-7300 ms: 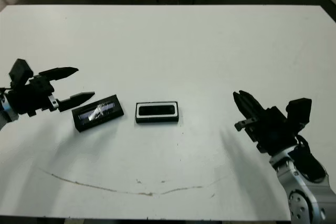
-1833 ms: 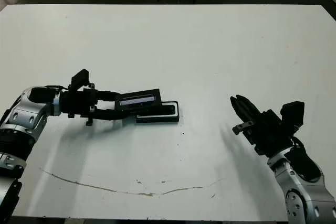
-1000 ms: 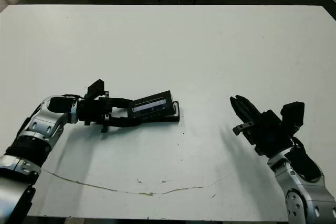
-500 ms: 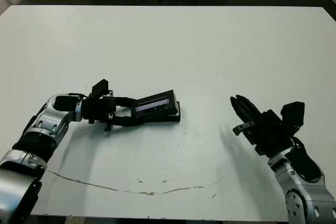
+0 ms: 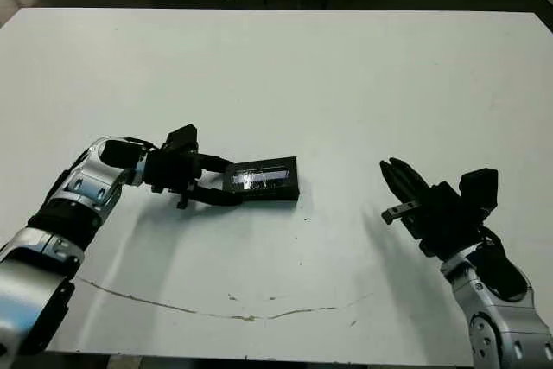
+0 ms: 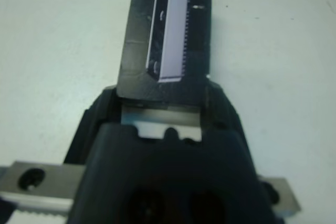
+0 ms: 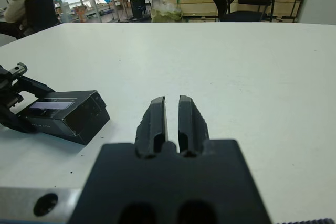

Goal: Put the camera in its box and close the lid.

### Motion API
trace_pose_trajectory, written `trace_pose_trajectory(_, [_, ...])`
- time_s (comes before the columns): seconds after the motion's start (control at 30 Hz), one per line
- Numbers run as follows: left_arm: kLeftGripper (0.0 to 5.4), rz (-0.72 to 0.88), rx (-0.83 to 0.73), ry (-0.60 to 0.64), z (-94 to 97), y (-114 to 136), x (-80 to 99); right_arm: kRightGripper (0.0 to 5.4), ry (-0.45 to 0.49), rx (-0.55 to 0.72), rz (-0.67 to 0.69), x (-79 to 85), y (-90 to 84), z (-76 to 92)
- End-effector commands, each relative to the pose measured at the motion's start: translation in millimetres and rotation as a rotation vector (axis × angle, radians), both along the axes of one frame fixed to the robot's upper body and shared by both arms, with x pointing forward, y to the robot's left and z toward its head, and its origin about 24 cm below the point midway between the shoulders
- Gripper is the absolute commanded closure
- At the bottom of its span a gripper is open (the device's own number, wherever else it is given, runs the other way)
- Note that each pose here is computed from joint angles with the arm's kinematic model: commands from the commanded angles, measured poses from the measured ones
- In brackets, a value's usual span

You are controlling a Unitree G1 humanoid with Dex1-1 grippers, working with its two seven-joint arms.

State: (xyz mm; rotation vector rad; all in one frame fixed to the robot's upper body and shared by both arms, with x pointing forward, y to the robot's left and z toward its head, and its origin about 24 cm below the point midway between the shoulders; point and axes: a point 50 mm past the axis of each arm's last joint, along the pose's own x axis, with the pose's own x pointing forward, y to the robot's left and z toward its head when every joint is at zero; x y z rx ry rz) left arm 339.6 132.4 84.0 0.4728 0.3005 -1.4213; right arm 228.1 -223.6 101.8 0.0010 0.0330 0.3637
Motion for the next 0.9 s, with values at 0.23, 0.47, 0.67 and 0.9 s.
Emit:
trace_pose_trajectory(0.23, [3.33,0.006,0.007,-0.017,11.5,-20.3,10.6,5.4,0.029,-0.016,-0.017,-2.4,-2.4,-9.4])
trace_pose_trajectory(0.47, [3.33,-0.017,0.087,-0.042,11.8,-19.3,10.8,5.4,0.019,-0.002,-0.012,-2.9,-1.4,-9.0])
trace_pose_trajectory(0.67, [3.33,-0.022,0.162,-0.028,12.4,-15.2,11.5,5.4,0.022,-0.012,-0.007,-2.6,-1.8,-10.4])
trace_pose_trajectory(0.9, [3.33,-0.017,0.203,-0.019,15.8,-11.6,13.4,5.4,0.025,-0.028,-0.007,-2.9,-1.8,-9.4])
